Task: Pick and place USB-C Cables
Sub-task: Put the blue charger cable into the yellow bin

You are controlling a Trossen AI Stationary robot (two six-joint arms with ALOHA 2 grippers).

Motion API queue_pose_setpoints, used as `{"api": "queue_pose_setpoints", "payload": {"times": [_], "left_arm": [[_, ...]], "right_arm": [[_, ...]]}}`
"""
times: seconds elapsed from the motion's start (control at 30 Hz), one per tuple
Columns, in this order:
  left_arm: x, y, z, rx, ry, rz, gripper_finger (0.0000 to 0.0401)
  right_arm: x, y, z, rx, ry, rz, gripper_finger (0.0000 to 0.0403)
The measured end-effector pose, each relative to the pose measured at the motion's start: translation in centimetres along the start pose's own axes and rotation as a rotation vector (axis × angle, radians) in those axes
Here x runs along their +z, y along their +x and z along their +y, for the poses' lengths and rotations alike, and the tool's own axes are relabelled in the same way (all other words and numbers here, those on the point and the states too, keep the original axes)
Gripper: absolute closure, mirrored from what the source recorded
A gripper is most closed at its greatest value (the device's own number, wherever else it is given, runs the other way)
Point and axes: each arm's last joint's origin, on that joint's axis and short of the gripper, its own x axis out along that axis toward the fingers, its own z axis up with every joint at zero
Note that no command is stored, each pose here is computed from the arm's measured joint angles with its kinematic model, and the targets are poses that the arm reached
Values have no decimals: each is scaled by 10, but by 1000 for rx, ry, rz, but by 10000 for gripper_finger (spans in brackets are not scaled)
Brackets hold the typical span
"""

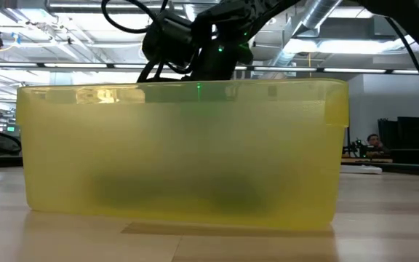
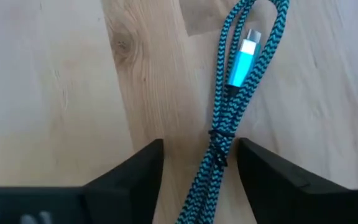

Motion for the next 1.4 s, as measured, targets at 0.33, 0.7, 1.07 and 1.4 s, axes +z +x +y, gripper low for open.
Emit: {"api": "queue_pose_setpoints", "payload": {"times": [0.33,0.7,1.07,1.4], "left_arm": [[1,1,0,4,-9,-3,222],[11,2,12,2,-54,-1,222],[51,-11,59,-125,-180,-19,222],[93,18,40,-351,-90,-37,222]], "right_arm": [[1,-8,-5,-1,18,12,385],[18,-93,-8,50,-24,-98,393],[-2,-276,-16,7,-43,-379,392],[-74,-403,18,-2,-80,-709,390]]}}
